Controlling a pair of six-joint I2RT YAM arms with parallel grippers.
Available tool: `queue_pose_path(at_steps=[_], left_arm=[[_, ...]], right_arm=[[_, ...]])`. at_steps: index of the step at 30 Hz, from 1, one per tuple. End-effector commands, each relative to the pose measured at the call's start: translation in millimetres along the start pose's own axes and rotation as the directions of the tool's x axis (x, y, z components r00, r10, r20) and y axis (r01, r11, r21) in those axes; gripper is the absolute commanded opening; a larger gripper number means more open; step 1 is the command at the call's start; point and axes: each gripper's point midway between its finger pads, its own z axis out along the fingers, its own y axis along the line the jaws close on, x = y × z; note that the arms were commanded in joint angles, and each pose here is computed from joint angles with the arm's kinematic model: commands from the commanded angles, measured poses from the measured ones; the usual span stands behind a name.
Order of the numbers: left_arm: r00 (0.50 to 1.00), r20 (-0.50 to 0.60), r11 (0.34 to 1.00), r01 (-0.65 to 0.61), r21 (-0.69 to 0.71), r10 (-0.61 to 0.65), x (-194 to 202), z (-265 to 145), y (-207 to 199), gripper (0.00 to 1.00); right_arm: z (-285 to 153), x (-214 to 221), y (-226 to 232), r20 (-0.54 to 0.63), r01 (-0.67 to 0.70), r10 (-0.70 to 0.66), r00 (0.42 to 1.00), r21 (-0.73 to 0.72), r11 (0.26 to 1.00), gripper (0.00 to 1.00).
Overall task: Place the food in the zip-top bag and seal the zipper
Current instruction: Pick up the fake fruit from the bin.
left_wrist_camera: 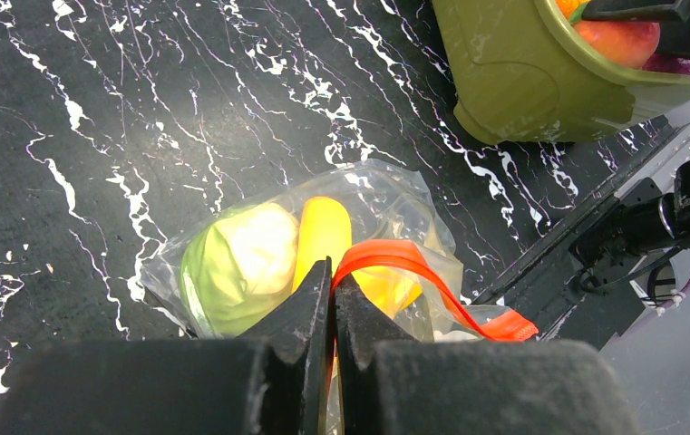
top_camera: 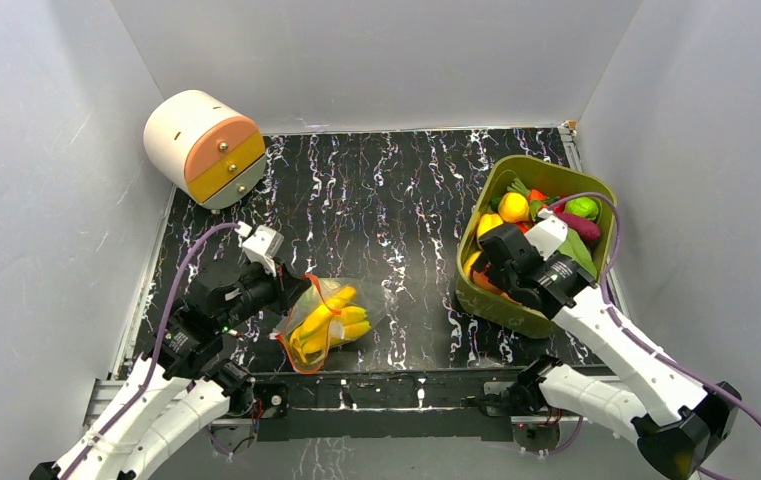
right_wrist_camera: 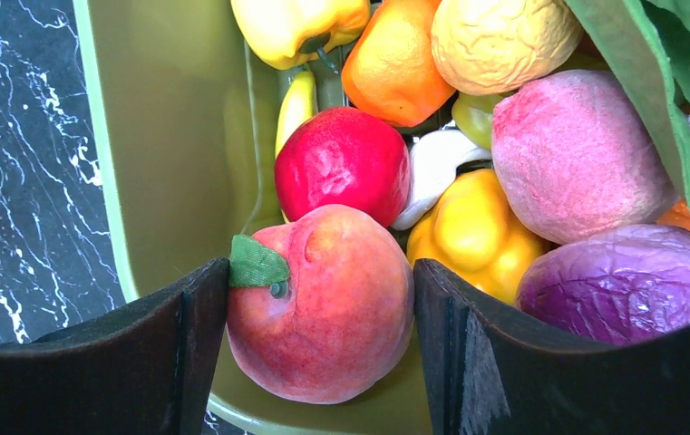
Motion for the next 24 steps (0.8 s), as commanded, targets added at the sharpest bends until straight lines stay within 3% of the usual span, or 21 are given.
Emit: queue_pose_path(at_steps=[1, 11, 24], left_arm=[[1.000, 0.009, 1.000, -0.006, 0.003, 0.006, -1.4, -0.6, -0.4, 0.00], [1.000, 0.003, 1.000, -0.004, -0.002, 0.004, -0.8, 1.4, 0.4, 0.00], [1.000, 0.010, 1.000, 0.028, -0.012, -0.028, -10.6, 7.1, -0.8, 0.00]], right_arm=[[-0.7, -14.6, 2.1, 0.074, -0.027, 0.028, 0.997, -0.024, 0.999, 0.52], [-23.1, -46.1, 9.3, 0.156, 0.038, -0.027, 0.987, -0.068, 0.997, 0.52], [-69.1, -77.7, 56.3, 0.261, 0.210, -0.121, 0.958, -0.346, 0.914, 0.52]])
